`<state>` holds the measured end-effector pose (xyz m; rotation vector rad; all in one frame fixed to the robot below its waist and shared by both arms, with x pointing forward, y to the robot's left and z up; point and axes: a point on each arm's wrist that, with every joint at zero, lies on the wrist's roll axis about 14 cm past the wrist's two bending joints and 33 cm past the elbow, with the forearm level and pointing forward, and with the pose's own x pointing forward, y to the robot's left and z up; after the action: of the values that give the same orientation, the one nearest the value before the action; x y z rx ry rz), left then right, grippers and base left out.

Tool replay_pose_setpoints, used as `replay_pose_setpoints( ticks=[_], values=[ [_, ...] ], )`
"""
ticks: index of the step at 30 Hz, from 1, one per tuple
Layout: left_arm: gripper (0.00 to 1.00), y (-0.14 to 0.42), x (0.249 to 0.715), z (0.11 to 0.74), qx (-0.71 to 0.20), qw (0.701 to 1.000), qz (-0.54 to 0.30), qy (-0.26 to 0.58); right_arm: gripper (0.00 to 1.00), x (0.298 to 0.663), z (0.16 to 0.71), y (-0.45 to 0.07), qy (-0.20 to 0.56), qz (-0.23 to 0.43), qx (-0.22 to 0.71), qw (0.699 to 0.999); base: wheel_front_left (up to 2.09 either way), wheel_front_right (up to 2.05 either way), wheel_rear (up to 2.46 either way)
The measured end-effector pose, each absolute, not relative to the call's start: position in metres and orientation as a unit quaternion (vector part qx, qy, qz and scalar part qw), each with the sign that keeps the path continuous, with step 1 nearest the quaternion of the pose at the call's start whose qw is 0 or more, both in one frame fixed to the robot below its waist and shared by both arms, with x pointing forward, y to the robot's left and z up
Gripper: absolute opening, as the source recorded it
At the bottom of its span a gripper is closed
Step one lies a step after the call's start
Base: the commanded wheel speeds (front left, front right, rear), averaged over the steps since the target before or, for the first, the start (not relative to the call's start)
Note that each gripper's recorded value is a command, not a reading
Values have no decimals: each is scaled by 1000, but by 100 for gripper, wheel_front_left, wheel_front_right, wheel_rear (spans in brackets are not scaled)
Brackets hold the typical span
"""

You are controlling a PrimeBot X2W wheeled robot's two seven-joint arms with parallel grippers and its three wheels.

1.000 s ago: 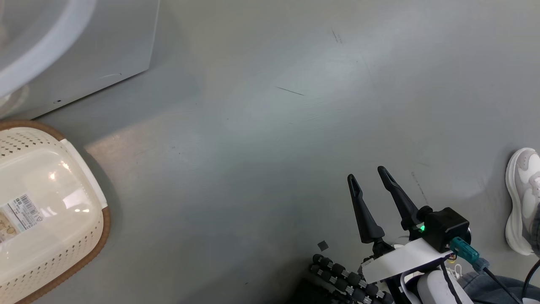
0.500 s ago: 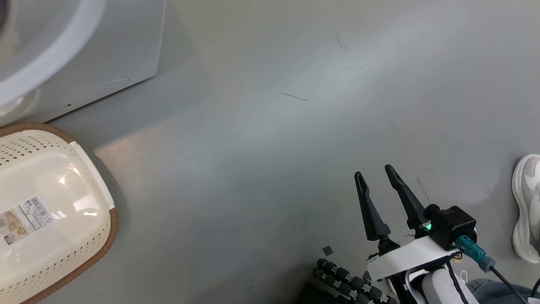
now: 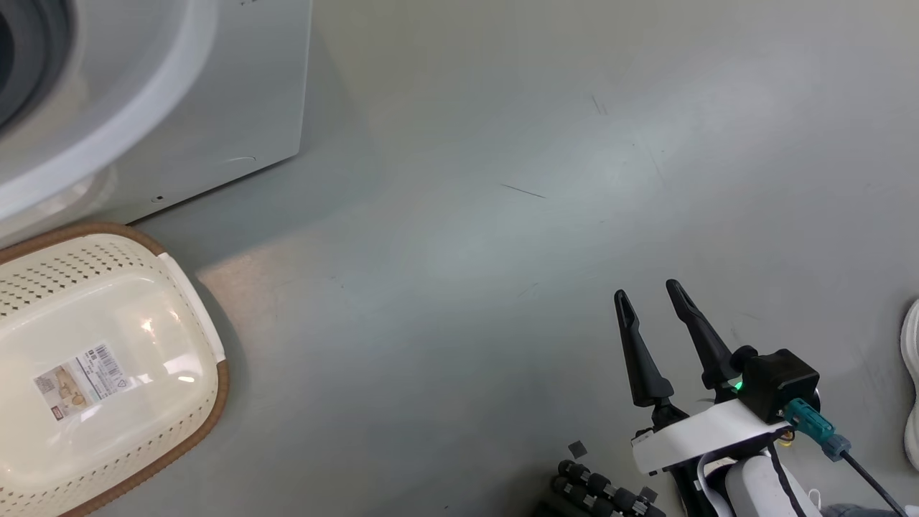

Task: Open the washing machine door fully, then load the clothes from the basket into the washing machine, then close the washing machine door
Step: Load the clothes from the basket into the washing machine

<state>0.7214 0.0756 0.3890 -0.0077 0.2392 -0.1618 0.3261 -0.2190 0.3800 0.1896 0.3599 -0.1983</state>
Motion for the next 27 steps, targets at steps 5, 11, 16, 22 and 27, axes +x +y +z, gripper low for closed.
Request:
replay_pose_setpoints(
  ticks=[5,11,16,22,27],
  values=[
    [100,69,711,400,-10,989,-85,118,100,331,388,-215,162,-88,98,978,0,0,0],
    [100,60,693,411,-26,989,-90,117,100,336,399,-208,142,-72,105,982,0,0,0],
    [100,55,668,409,-37,987,-95,126,100,343,408,-200,123,-53,108,985,0,0,0],
    [100,49,637,413,-54,985,-105,126,100,351,420,-193,102,-31,99,989,0,0,0],
    [100,49,611,417,-63,983,-113,131,100,353,426,-191,92,-13,89,992,0,0,0]
  ],
)
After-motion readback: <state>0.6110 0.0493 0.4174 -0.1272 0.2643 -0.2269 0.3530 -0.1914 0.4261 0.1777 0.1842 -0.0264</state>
